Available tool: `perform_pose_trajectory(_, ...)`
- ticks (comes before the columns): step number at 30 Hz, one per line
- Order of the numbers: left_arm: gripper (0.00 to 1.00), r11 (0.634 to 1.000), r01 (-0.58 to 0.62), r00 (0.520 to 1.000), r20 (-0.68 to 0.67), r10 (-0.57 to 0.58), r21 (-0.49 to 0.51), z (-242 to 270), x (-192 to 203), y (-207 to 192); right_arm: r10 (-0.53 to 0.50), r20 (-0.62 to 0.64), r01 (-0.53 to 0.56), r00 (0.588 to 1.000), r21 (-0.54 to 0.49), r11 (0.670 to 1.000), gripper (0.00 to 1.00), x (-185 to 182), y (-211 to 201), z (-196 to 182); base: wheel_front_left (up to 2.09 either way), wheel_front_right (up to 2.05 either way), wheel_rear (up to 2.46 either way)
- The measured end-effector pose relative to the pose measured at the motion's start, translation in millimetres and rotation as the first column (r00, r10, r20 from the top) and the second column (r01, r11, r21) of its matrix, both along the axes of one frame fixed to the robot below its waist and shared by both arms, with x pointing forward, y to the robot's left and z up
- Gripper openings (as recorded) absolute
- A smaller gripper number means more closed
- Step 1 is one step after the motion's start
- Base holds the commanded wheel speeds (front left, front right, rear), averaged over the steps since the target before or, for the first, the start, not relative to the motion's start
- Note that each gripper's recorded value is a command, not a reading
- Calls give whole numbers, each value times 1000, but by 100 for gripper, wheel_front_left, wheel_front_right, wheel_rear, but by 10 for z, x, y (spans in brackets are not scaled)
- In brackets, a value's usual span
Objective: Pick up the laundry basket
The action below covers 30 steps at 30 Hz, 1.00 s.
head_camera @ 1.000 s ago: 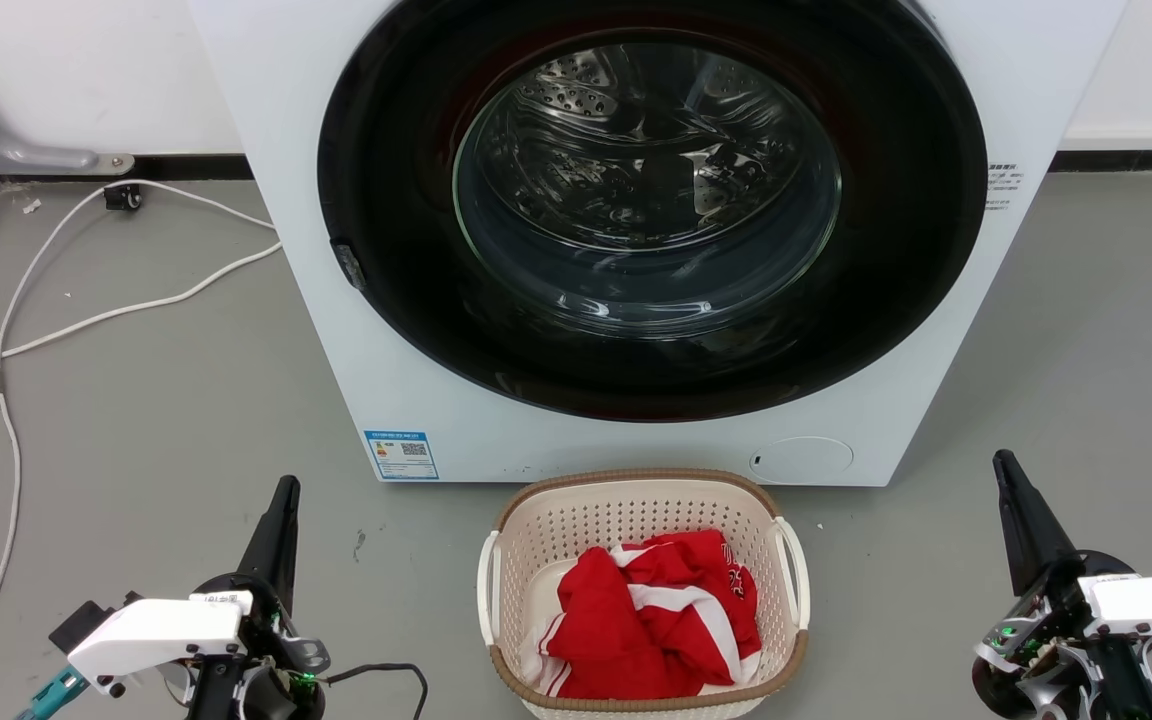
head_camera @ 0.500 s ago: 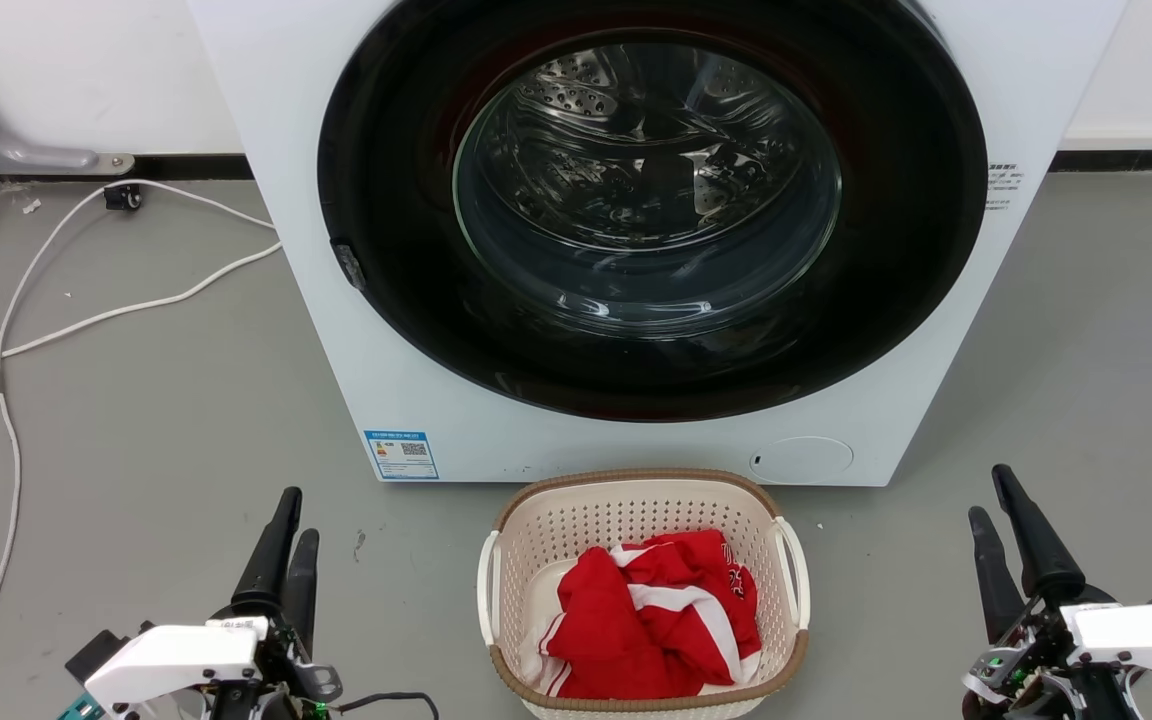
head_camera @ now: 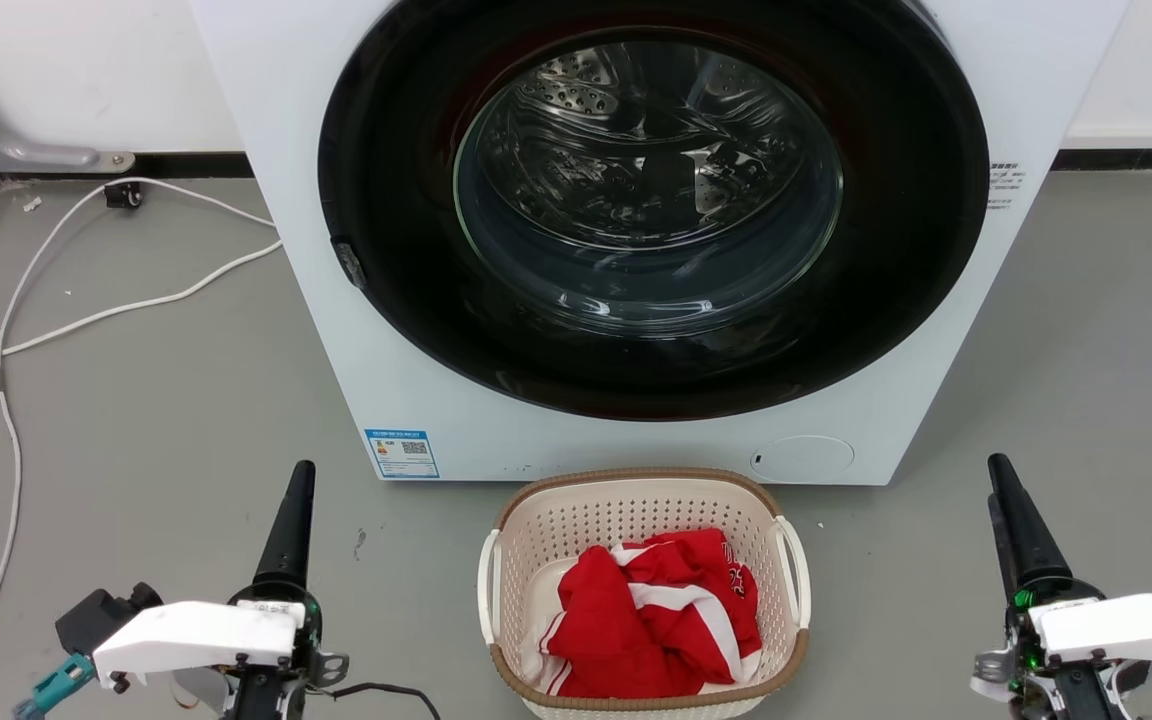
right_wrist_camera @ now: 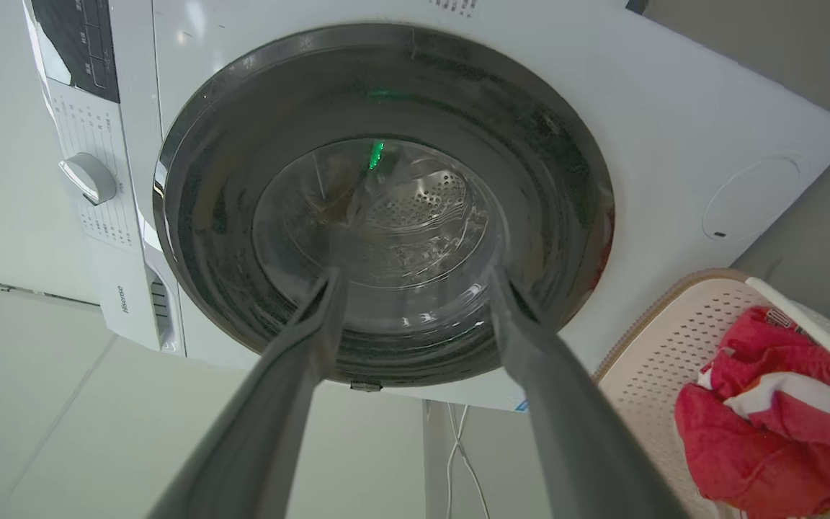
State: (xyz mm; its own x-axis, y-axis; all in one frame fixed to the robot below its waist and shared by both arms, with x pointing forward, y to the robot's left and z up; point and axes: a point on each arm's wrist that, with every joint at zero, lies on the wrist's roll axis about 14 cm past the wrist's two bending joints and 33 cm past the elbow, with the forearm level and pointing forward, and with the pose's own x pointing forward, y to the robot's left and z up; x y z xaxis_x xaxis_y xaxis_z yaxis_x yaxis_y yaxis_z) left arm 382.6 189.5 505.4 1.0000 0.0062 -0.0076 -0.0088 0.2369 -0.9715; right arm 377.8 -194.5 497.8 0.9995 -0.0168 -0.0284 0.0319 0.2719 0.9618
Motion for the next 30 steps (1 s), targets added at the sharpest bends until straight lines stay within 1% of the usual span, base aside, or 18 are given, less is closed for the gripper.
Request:
perform_pose_trajectory(6, 100, 986, 3, 1000, 22, -7, 165, 74, 19, -21, -4, -1, 4, 1000, -167, 986, 100, -18, -24, 3, 0, 0, 0)
perform_pose_trajectory(9, 100, 967, 6, 999, 30, -14, 256, 99, 27, -35, -5, 9, 7, 1000, -236, 972, 100, -12, -30, 34, 0, 0, 0)
perform_pose_trajectory(13, 100, 936, 8, 999, 42, -24, 352, 152, 46, -67, -1, 16, 6, 1000, -326, 945, 100, -7, -26, 60, 0, 0, 0)
perform_pose_trajectory(17, 100, 902, 6, 998, 54, -32, 432, 196, 64, -98, 10, 23, 0, 1000, -414, 910, 100, -4, -9, 91, 0, 0, 0)
perform_pose_trajectory(21, 100, 863, 4, 998, 45, -31, 505, 180, 71, -87, 27, 29, -9, 999, -500, 866, 100, 2, 19, 126, 0, 0, 0)
perform_pose_trajectory(30, 100, 764, 10, 998, 43, -49, 646, 169, 87, -126, 53, 28, -23, 998, -635, 772, 100, 0, 62, 159, 0, 0, 0)
